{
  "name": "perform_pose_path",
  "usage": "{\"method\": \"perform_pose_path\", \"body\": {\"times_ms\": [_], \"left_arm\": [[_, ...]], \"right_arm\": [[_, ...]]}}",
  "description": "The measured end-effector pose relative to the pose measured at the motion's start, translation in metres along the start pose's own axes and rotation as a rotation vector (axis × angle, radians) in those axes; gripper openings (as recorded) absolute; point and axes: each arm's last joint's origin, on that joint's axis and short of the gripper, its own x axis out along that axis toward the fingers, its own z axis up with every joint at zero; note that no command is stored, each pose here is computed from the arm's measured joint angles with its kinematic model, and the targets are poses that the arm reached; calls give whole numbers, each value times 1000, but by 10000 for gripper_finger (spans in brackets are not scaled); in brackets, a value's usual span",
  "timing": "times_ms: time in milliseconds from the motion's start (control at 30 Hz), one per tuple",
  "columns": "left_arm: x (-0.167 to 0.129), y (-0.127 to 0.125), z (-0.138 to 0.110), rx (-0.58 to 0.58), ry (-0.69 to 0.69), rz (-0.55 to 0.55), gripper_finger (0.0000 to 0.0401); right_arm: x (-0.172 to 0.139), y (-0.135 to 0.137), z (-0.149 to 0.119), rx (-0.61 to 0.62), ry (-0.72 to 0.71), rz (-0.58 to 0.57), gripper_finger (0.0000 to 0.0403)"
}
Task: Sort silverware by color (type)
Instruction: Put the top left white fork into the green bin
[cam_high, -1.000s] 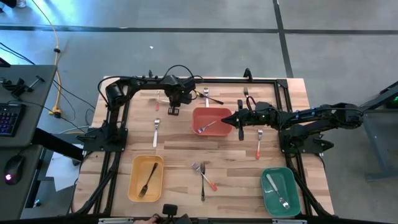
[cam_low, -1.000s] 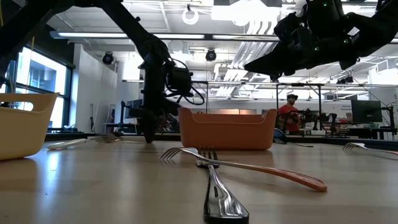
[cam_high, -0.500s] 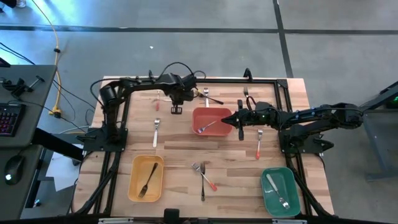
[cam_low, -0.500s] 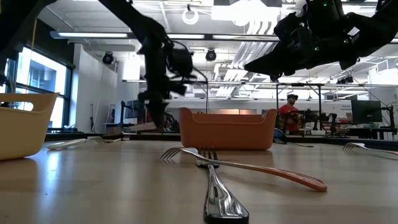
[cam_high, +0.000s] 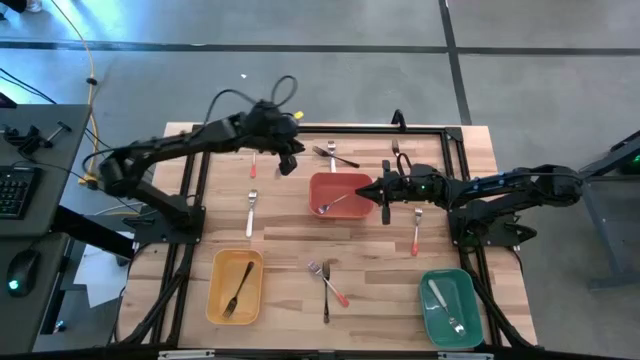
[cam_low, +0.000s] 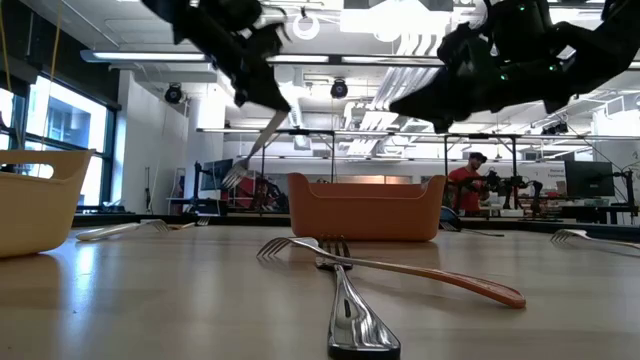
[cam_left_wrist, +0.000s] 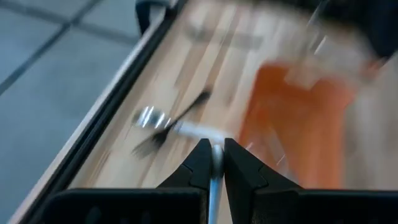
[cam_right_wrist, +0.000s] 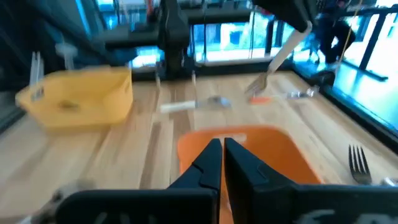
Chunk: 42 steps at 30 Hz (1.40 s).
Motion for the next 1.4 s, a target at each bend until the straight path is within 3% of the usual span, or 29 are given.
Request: {"method": "perform_pose_path", "body": {"times_ms": [133,300,500,633,867,1100,1400], "left_arm": [[-15,-22,-11,-50,-243,-121,11],[-16,-50,-28,-78,-472,-269,11],[-16,-76,-40,-49,-575,-367,11],[-18,-86,-41,-24,-615,-400,11],[-21,-96,-40,2,-647,-408,10],[-22,-104,-40,14,-650,-436,21],[-20,-107,-49,59,-631,-432,127]], "right_arm": [[18,3,4,54,-27,34,34],[58,11,10,86,-6,57,104],[89,13,28,117,-53,31,184],[102,14,38,106,-81,56,200],[124,26,48,77,-47,126,162],[130,40,52,52,-35,131,18],[110,62,62,72,89,60,8]]}}
